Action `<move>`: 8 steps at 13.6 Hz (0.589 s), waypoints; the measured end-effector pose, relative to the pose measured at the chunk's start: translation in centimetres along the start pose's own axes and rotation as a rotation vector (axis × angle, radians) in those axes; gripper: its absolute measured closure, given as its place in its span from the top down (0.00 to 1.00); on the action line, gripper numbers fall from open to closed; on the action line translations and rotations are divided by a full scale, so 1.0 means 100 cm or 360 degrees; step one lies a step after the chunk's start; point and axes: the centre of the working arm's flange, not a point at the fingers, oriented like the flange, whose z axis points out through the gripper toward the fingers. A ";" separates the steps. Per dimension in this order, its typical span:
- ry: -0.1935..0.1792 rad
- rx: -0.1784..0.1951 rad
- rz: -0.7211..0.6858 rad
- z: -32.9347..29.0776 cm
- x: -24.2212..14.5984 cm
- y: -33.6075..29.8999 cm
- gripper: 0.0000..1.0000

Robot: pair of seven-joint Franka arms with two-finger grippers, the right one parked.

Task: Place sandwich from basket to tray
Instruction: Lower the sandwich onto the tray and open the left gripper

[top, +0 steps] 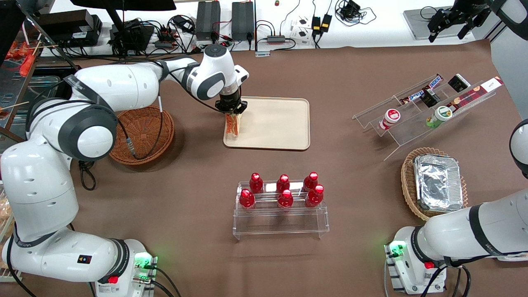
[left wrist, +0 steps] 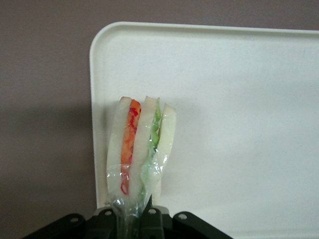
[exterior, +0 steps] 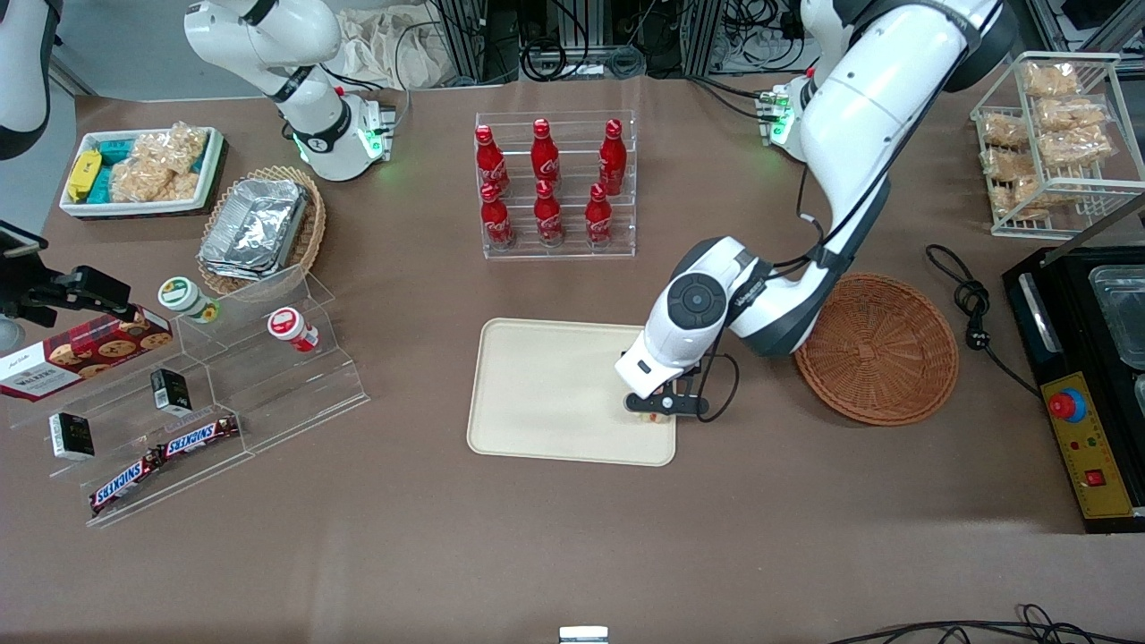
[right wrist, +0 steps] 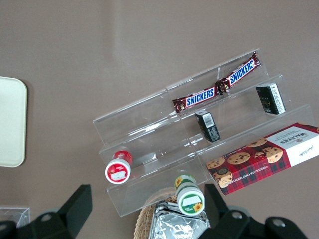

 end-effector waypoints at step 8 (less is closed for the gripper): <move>0.0013 -0.0021 -0.0153 0.000 0.008 0.002 0.70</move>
